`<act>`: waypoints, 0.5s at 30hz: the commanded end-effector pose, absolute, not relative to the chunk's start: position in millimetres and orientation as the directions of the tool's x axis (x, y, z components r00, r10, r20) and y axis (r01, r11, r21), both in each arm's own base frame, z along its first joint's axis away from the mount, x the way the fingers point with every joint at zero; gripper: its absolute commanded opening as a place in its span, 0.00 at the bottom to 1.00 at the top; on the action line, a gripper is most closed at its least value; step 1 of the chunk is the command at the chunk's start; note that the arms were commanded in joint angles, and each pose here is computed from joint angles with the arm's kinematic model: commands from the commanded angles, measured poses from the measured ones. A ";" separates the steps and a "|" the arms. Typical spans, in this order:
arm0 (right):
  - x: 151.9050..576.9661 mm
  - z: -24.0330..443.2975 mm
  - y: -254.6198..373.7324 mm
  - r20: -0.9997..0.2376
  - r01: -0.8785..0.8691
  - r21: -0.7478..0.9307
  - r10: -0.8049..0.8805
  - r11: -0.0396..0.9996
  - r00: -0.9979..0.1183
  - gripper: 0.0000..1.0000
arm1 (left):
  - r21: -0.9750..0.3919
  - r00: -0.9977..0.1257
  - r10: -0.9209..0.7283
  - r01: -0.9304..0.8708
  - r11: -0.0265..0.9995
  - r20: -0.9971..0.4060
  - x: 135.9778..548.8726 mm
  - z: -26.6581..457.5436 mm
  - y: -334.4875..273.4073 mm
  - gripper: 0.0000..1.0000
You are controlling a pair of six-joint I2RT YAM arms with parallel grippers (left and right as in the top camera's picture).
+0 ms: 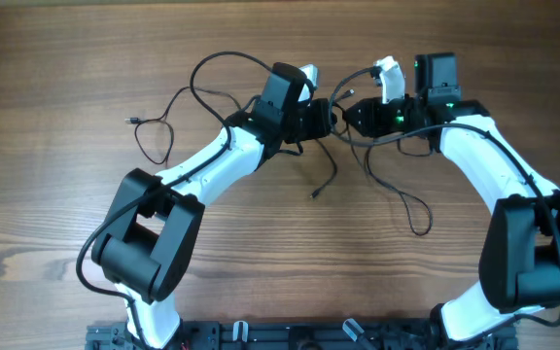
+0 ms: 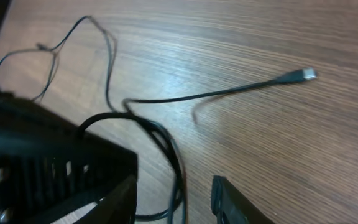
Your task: Untangle cables
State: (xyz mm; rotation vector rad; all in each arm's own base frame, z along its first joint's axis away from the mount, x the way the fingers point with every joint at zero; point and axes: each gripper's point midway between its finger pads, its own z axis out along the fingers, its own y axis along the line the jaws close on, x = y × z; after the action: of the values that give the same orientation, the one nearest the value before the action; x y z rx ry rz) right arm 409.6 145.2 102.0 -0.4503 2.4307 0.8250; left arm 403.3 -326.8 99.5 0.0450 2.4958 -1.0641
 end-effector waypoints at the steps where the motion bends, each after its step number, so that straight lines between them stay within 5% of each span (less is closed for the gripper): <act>1: 402.0 126.7 160.8 -0.701 -0.668 0.392 -0.265 0.633 -0.662 0.39 | -0.686 -0.908 -0.077 0.254 0.682 -0.412 398.2 98.9 -332.5 0.04; 13: 418.6 113.3 140.8 -0.720 -0.702 0.184 -0.391 0.688 -0.573 0.37 | -0.706 -0.910 -0.001 0.320 0.632 -0.414 385.5 102.5 -340.3 0.04; 15: 416.3 111.9 145.0 -0.724 -0.716 0.204 -0.389 0.668 -0.569 0.25 | -0.712 -0.911 0.010 0.328 0.621 -0.411 383.2 103.7 -341.9 0.04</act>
State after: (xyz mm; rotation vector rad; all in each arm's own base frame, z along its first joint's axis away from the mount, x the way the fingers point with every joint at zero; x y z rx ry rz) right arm 414.6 141.8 102.1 -0.7889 2.2805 0.6545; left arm 389.5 -339.0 106.9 0.2110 2.4756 -1.1666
